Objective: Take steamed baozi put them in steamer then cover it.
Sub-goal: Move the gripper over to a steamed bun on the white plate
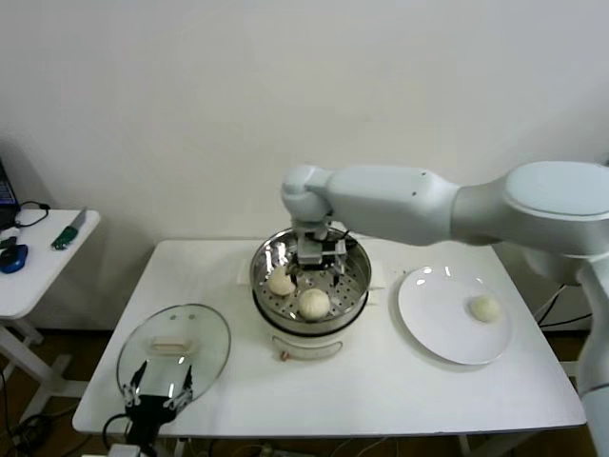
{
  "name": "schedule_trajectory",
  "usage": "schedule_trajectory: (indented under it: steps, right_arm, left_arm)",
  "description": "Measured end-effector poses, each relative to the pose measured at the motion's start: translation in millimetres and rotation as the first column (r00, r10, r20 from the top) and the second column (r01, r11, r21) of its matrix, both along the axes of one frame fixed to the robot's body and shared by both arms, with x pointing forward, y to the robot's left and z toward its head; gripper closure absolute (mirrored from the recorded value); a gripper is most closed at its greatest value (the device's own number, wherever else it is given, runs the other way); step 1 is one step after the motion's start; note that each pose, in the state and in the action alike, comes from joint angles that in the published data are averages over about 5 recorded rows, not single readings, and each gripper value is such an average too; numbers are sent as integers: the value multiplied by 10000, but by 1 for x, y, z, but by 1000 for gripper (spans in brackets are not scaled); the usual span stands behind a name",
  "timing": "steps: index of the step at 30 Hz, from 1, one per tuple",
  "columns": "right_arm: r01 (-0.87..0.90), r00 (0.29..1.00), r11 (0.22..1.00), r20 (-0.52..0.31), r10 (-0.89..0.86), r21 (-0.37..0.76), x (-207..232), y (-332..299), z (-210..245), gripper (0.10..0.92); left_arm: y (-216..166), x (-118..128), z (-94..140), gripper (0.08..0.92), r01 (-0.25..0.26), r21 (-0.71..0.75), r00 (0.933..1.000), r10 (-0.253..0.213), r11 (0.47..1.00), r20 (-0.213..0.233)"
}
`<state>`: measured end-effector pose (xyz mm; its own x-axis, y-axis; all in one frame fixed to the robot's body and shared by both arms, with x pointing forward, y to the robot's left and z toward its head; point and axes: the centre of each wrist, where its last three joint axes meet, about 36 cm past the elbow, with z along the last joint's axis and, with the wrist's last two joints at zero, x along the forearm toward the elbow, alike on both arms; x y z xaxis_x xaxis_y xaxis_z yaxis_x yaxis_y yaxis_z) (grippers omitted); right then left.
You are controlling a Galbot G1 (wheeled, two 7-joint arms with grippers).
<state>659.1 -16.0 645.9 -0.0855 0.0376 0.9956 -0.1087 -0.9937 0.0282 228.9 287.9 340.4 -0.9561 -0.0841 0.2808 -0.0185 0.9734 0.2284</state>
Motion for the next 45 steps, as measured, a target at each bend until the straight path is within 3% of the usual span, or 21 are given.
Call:
schedule_trajectory:
  steps: [6,10,21,32,45]
  right_arm:
    - [1869,9816,9810,294,-1885,517,17,-71,30,200]
    - [3695,9270,9221,224,-3743,1147,27,-138,31,200]
    - [7848,6021,5758,-619,-7960,2292,22,-320,-20,200]
    - [9127,3729,3563,-513,-9265,2000,3,-426,-101,200]
    - [9577,2415,2371,-70,-9704,1632,9,-466,-154,200]
  left_arm:
    - [-6,2,2,177,46,-52,10000,-46,10000,81]
    - [-7,2,3,177,77,-48,9999,-77,10000,113]
    - [-14,8,7,177,189,-37,9997,-188,9998,133]
    - [-13,7,7,177,116,105,9999,-116,9999,-33]
    - [-13,8,4,177,48,178,9999,-46,9998,-116]
